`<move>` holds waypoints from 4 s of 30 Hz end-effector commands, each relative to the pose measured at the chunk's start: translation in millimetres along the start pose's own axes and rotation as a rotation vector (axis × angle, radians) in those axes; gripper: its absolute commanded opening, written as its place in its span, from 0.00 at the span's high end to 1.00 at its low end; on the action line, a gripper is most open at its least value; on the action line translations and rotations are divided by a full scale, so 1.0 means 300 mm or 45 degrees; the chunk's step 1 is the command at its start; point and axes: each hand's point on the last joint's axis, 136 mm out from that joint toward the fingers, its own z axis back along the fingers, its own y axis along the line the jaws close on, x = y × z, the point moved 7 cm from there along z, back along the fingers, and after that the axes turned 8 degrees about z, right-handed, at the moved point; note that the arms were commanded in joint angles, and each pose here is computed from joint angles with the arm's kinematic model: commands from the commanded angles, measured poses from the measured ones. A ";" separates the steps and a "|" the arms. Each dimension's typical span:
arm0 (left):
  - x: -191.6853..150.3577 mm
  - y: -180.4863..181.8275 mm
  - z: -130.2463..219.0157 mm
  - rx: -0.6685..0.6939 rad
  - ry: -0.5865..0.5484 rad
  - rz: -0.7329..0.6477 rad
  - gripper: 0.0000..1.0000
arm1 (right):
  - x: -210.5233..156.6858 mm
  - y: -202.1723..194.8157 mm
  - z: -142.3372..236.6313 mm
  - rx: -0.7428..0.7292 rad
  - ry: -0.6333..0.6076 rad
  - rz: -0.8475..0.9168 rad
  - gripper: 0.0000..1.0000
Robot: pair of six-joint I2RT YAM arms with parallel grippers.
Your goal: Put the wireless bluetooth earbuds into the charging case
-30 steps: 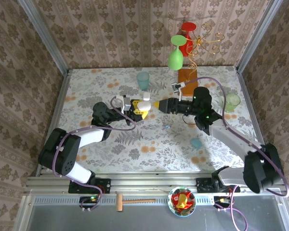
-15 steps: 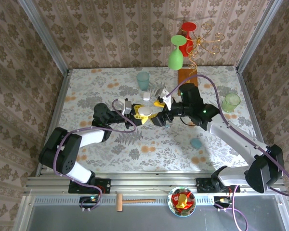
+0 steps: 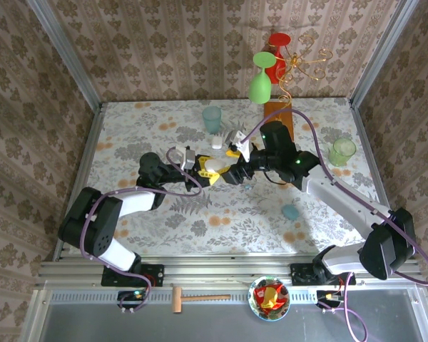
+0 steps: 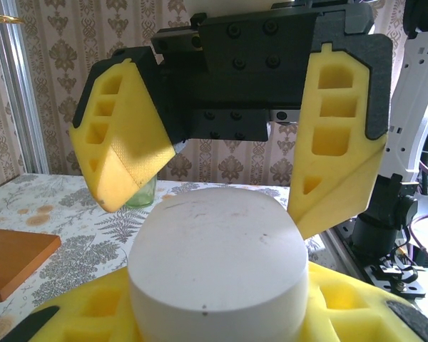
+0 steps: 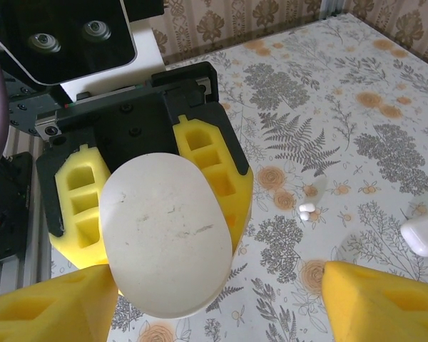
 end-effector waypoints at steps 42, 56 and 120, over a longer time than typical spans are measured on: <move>0.003 -0.027 0.000 -0.058 0.006 -0.018 0.77 | 0.090 -0.092 0.029 -0.056 -0.111 -0.153 0.28; 0.009 -0.011 -0.003 -0.055 0.005 -0.010 0.77 | 0.077 -0.038 0.024 0.018 -0.120 -0.036 0.25; 0.015 0.069 0.255 0.560 -0.117 -0.168 0.76 | -0.495 -0.384 -0.674 -0.377 0.808 -0.999 0.80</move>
